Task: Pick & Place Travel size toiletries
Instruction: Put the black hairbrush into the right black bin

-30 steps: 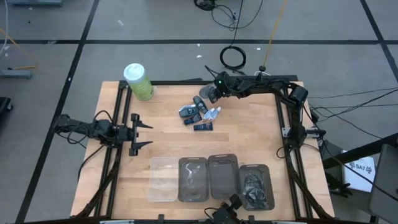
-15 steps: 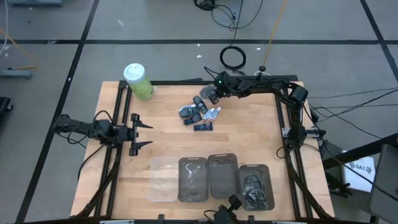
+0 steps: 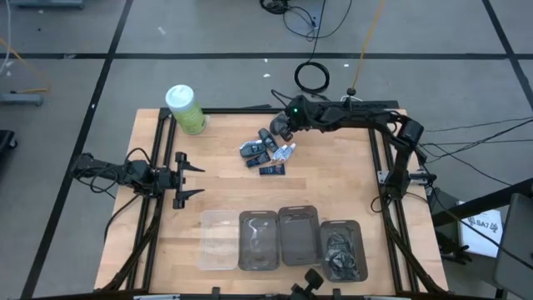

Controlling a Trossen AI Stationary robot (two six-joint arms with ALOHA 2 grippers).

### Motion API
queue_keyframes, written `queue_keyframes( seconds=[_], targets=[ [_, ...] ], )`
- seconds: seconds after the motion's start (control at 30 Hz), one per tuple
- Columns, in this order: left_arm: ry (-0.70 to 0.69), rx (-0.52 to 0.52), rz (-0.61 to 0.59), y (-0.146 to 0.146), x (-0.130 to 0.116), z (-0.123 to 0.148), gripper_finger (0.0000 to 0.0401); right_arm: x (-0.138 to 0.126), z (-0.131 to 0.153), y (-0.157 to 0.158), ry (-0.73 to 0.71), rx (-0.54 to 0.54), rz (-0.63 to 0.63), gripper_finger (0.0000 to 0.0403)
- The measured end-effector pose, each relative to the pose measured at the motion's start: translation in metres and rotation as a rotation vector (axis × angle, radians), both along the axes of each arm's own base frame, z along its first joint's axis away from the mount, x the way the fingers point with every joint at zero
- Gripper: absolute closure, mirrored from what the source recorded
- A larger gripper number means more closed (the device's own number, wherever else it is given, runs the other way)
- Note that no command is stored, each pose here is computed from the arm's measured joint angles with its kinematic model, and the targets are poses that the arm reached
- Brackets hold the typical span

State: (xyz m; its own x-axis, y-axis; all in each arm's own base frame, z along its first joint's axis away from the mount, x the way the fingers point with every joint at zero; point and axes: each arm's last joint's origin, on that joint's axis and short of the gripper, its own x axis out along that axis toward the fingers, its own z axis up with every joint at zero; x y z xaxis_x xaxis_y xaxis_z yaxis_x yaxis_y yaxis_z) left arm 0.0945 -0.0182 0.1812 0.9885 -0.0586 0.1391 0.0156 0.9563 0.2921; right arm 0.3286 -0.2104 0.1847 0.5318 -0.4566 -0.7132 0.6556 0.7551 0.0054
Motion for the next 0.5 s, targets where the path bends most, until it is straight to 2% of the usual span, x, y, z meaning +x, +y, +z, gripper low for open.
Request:
queue_keyframes(
  seconds=[0.2,0.5],
  targets=[
    [0.0,0.0,0.0,0.0,0.0,0.0,0.0118,-0.004,0.018,0.015,0.048,-0.044,0.016,0.0403],
    [0.001,0.0,0.0,0.0,0.0,0.0,0.0118,-0.01,0.051,0.041,0.043,-0.096,0.062,0.0403]
  ],
)
